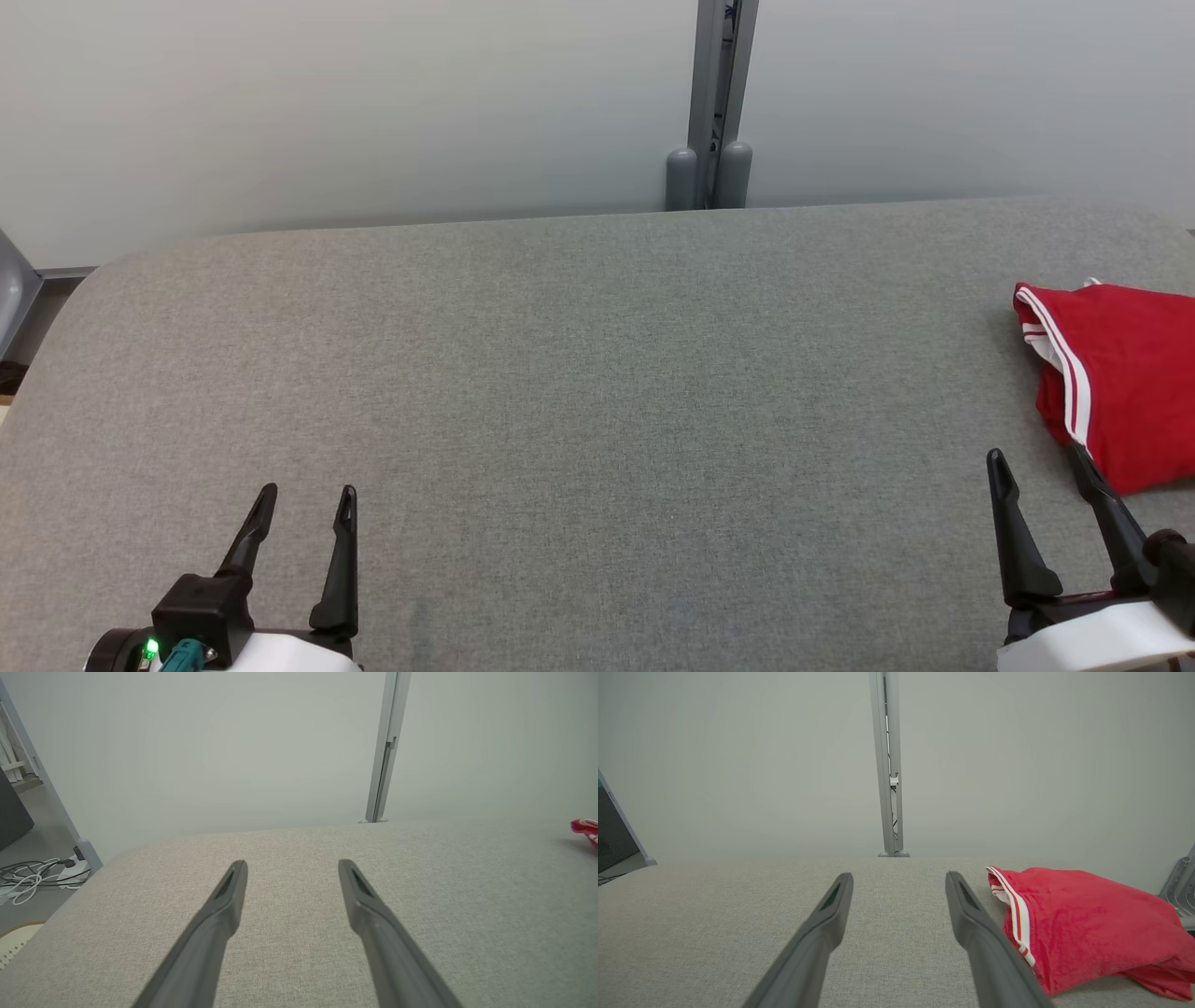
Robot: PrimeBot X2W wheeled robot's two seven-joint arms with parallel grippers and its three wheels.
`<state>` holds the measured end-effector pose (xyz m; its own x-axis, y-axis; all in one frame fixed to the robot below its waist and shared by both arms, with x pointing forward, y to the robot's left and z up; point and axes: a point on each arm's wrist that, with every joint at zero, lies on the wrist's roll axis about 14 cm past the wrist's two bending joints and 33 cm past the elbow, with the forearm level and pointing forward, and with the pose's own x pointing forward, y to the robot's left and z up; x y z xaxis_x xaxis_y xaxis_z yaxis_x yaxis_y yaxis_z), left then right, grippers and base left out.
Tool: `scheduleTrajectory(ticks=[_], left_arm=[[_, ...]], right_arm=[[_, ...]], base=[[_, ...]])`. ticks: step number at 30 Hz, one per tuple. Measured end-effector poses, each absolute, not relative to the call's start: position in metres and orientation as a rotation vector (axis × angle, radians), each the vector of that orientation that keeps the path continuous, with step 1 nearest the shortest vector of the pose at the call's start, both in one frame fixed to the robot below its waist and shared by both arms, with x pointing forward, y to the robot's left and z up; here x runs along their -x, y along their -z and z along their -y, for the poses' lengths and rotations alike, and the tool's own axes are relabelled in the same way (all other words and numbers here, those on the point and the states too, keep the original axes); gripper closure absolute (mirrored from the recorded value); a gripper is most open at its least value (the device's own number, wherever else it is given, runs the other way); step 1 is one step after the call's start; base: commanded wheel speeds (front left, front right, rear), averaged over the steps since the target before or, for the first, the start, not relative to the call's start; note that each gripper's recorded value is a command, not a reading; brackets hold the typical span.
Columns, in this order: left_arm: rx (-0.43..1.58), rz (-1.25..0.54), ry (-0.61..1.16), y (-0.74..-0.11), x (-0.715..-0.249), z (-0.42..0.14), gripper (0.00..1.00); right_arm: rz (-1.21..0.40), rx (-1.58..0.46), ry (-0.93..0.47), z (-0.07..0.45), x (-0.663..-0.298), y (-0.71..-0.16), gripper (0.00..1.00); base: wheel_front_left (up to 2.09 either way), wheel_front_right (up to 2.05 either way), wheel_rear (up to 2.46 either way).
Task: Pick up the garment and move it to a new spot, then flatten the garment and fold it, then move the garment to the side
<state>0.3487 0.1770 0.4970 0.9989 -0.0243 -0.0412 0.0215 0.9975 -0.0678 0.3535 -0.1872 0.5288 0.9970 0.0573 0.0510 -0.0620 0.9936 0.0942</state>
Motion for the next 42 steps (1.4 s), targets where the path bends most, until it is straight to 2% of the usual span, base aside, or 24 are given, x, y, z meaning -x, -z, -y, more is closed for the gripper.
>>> scheduleTrajectory(ticks=[16, 17, 22, 42], left_arm=[[0.058, -0.046, 0.018, -0.495, -0.351, -0.179, 0.0], [0.058, -0.047, 0.019, -0.495, -0.351, -0.178, 1.0], [0.087, -0.119, 0.015, -0.473, -0.341, -0.172, 1.0], [0.433, -0.204, -0.039, -0.461, -0.349, -0.18, 1.0]], right_arm=[[0.04, -0.102, -0.062, 0.185, -0.356, -0.526, 0.0], [0.039, -0.103, -0.062, 0.185, -0.356, -0.526, 1.0], [-0.02, -0.134, -0.06, 0.181, -0.351, -0.506, 1.0], [-0.041, -0.486, -0.029, 0.186, -0.357, -0.499, 1.0]], base=[[0.0, 0.0, 0.0], [0.0, 0.0, 0.0], [0.0, 0.0, 0.0], [0.0, 0.0, 0.0]])
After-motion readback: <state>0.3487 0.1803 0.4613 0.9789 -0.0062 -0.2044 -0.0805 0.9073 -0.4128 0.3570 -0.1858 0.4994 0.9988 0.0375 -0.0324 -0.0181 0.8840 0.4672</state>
